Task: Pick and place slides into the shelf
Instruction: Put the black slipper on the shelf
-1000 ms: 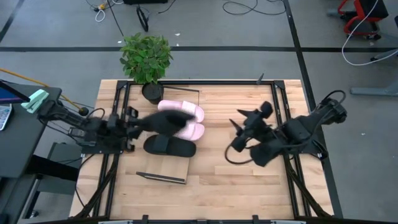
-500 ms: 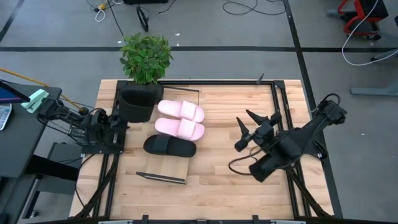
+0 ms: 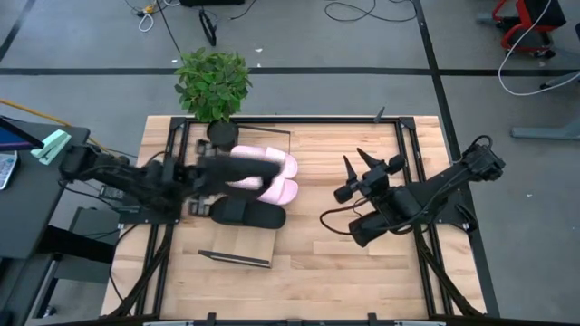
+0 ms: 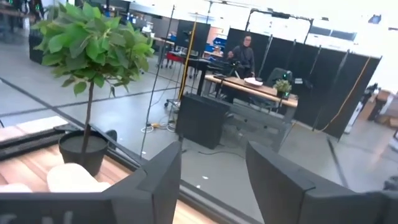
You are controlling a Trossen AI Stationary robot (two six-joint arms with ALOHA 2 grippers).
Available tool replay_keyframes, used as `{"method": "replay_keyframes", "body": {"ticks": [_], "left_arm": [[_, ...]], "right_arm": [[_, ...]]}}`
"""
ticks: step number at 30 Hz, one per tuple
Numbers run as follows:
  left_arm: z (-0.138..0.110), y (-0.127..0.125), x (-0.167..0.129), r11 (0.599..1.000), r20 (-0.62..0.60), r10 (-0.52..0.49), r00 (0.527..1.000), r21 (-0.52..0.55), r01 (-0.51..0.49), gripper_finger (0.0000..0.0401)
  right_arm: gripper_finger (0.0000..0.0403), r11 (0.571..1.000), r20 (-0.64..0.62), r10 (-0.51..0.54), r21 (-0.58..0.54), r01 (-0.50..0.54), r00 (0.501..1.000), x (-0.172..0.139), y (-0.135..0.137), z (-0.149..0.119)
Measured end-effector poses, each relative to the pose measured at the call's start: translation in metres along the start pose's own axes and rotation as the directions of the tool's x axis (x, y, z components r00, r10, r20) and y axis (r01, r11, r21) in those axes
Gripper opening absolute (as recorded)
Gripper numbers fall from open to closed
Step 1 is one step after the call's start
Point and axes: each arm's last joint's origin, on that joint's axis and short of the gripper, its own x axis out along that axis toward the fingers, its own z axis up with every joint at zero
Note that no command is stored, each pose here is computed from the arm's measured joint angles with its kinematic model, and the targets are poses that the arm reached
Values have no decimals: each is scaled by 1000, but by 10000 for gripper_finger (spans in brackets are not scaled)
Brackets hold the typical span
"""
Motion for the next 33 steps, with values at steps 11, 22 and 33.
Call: {"method": "replay_keyframes", "body": {"ticks": [11, 22, 33], "left_arm": [[-76, 29, 65, 987, -20, -61, 998, -149, 58, 78], [-95, 30, 79, 990, -16, -73, 997, -120, 71, 78], [-95, 14, 79, 994, -20, -97, 995, -46, 96, 78]], "right_arm": [[167, 983, 21, 110, -152, -105, 994, -29, 0, 2], [138, 903, 51, 278, -355, -243, 959, -72, -10, 12], [112, 911, 44, 265, -338, -236, 963, -65, -25, 42]]}}
